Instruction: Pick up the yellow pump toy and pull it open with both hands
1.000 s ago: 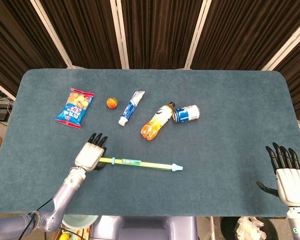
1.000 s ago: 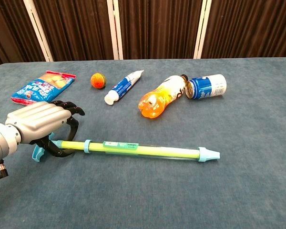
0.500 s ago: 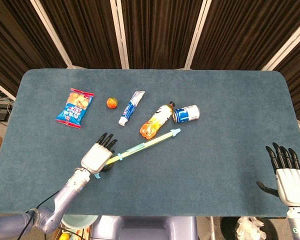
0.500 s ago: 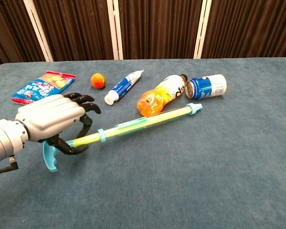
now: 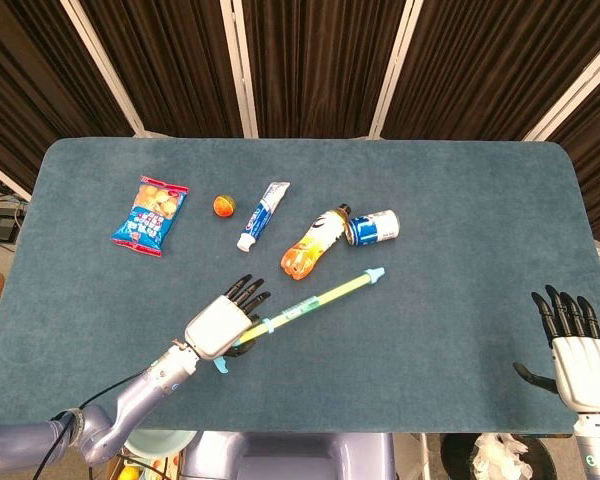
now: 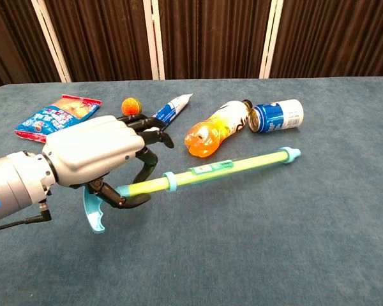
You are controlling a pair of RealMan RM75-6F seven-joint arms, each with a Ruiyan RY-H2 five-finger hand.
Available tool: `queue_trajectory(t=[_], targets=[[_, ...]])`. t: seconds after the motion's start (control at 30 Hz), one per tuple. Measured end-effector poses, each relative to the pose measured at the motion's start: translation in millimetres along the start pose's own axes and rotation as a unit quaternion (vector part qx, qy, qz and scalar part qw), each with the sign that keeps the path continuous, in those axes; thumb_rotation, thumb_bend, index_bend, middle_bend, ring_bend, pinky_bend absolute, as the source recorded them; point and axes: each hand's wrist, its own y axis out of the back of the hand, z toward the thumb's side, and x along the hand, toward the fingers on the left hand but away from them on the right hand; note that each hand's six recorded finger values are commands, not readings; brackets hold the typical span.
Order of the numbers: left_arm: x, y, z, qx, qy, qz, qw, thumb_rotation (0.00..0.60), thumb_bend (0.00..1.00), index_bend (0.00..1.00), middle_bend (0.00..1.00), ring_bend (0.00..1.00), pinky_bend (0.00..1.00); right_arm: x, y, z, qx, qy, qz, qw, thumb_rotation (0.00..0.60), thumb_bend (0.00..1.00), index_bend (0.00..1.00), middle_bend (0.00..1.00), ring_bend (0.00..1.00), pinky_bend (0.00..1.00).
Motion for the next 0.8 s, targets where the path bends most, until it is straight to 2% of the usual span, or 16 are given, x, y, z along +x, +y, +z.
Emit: queue_trajectory(t=[0.5, 0.8], targets=[[10.8, 28.8, 15.3, -0.012, -0.028, 0.050, 0.9983, 0.600, 0.39, 0.62, 0.15, 0.00, 0.08, -0.7, -1.1, 0.7, 0.001, 0.000, 0.002, 1.0000, 0.600, 0.14, 0.08, 0.00, 0.00, 0.00], [14.4, 42.6, 22.8, -0.020, -0.042, 0.076, 0.9960, 0.600, 0.39, 0.62, 0.14, 0.00, 0.08, -7.0, -2.9, 6.8, -0.019, 0.004, 0.004, 0.9998, 0.600, 0.15, 0.22, 0.00, 0.00, 0.00]])
